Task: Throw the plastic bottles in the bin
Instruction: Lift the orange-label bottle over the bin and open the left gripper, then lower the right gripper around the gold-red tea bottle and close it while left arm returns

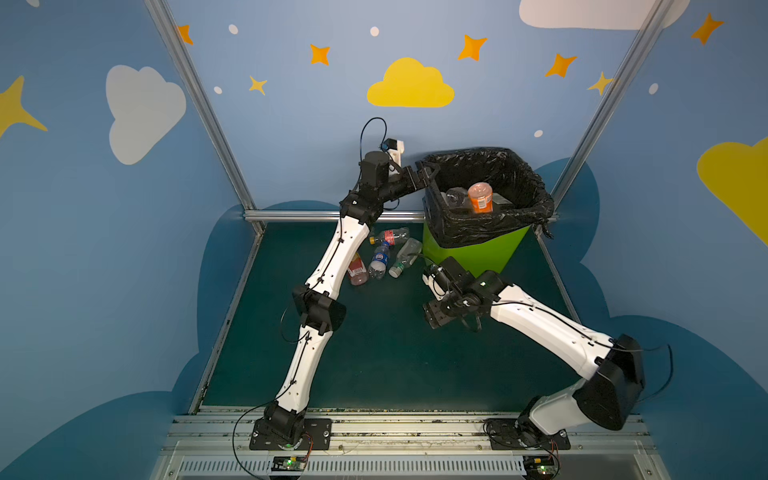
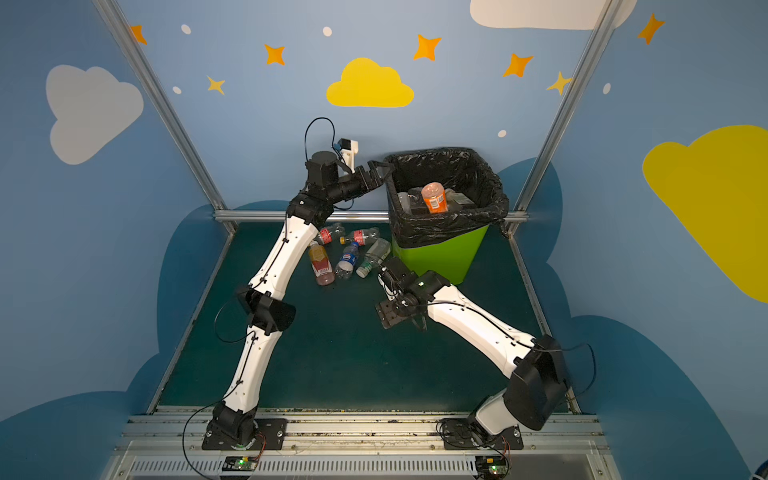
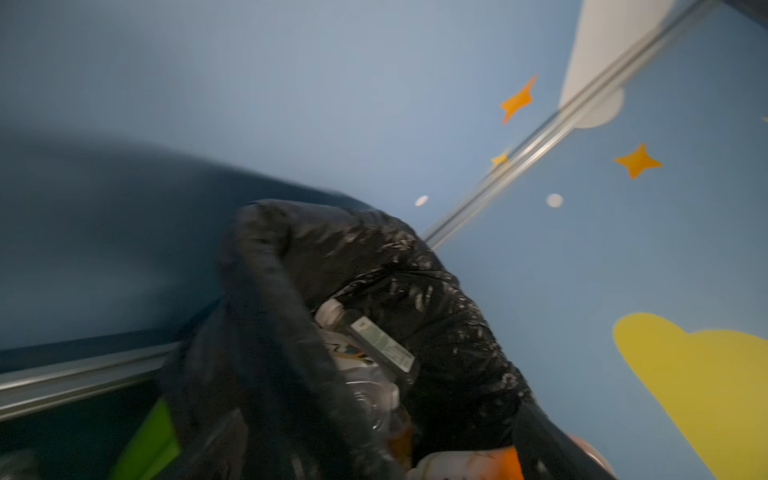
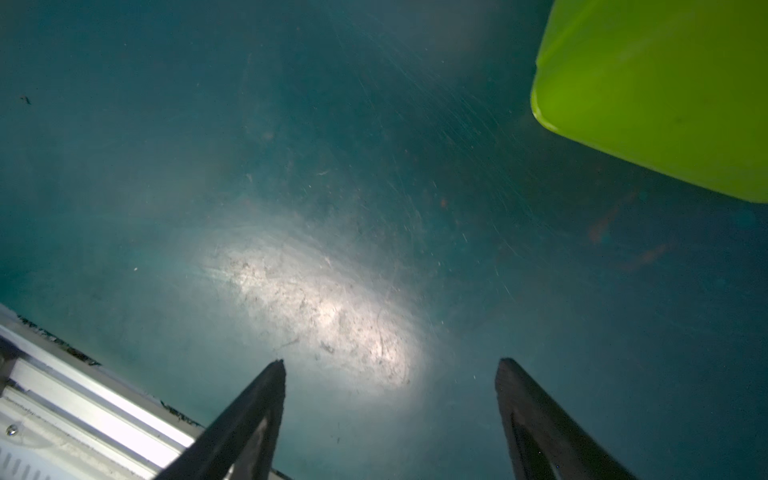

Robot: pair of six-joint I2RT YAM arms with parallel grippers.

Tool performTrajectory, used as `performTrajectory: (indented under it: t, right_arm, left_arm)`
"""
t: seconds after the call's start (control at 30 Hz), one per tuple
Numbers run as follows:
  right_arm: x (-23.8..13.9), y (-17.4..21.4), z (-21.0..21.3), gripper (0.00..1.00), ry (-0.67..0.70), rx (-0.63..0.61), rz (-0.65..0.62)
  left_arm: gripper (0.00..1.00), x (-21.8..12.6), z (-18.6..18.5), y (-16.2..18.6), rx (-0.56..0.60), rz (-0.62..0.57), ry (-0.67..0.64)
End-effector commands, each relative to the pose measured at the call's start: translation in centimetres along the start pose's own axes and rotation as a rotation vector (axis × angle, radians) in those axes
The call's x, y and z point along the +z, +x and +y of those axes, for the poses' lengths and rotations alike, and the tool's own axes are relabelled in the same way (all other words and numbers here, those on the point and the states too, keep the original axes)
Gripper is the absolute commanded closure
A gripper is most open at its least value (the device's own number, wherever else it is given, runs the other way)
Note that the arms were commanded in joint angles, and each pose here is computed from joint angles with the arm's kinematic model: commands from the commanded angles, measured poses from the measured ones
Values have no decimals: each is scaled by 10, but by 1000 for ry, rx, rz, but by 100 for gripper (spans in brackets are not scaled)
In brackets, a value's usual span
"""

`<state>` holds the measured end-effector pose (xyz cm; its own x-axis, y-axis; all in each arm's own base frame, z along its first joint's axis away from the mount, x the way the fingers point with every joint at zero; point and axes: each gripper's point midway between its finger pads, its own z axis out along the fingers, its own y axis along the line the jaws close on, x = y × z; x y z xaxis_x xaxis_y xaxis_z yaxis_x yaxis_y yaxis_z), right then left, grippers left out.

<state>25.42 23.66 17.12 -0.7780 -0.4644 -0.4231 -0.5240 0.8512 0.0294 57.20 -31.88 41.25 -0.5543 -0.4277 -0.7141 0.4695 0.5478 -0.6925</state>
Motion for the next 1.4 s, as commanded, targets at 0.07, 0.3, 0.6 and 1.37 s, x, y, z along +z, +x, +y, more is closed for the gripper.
performTrajectory:
  t: [0.07,0.3,0.6,1.37]
  right_arm:
    - [-14,-7,-1,20,-18,-21,-57]
    - [-13,-25,14,20,-88,-64,-88]
    - [-17,-75,66,20,-255,-161,-130]
    - [110,-206,96,19,-229,68,-128]
  left_arm:
    - [0,-113,-81,-67,221,-155,-74]
    - [0,-184,-10,-30,208,-34,-448]
    - [0,-301,118,68,-171,82,-753]
    - [0,-339,178,150,-407,223,-729]
